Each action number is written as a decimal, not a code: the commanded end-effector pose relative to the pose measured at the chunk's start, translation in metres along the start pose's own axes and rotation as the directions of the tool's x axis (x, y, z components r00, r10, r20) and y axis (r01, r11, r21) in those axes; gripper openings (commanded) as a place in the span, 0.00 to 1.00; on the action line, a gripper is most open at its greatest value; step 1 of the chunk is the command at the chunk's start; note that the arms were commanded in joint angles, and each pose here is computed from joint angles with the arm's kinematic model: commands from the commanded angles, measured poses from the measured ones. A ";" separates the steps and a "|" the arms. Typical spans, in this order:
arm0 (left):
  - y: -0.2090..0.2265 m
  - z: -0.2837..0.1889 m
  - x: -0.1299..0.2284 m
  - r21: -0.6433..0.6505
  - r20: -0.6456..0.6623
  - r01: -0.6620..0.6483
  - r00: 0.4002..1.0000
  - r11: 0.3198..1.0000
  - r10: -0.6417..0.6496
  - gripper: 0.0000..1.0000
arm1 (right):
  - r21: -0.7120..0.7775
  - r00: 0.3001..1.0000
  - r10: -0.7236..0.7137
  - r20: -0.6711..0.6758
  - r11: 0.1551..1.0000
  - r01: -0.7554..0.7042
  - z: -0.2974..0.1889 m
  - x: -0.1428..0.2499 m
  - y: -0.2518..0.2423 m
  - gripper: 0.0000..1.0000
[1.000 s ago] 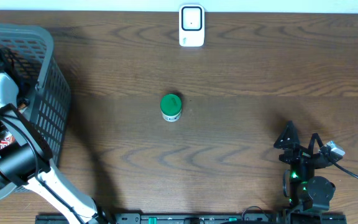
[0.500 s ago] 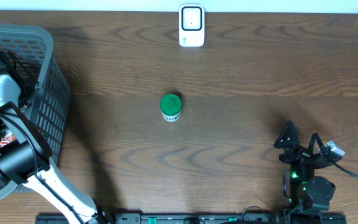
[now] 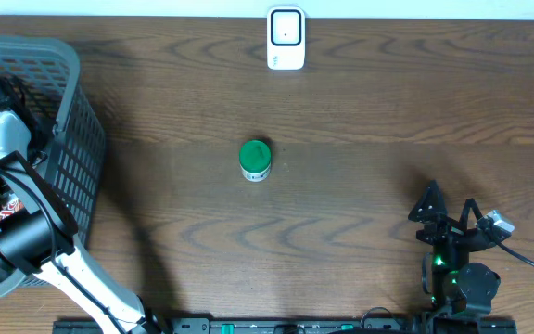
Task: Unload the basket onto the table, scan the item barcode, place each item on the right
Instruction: 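Reach the left gripper into the basket and grasp the Kleenex pack, then carry the Kleenex pack with the left gripper and place it beside the bottle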
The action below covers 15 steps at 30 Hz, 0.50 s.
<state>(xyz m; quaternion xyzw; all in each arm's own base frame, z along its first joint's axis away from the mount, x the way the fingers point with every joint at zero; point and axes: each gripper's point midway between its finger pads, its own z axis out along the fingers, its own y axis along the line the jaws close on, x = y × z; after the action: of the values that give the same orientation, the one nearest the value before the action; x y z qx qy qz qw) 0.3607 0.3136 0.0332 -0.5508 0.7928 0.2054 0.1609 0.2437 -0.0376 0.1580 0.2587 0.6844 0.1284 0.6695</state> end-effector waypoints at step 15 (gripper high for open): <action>0.011 -0.253 -0.032 0.552 0.103 0.038 0.988 0.833 -0.113 0.46 | 0.004 1.000 -0.014 -0.001 1.000 0.014 0.000 0.001 0.000 0.99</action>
<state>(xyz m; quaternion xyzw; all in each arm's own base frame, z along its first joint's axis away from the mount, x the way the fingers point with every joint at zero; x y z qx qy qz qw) 0.3452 0.2573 0.2388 -0.5196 0.7777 0.0947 0.3409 0.2437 -0.0376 0.1579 0.2586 0.6845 0.1285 0.6693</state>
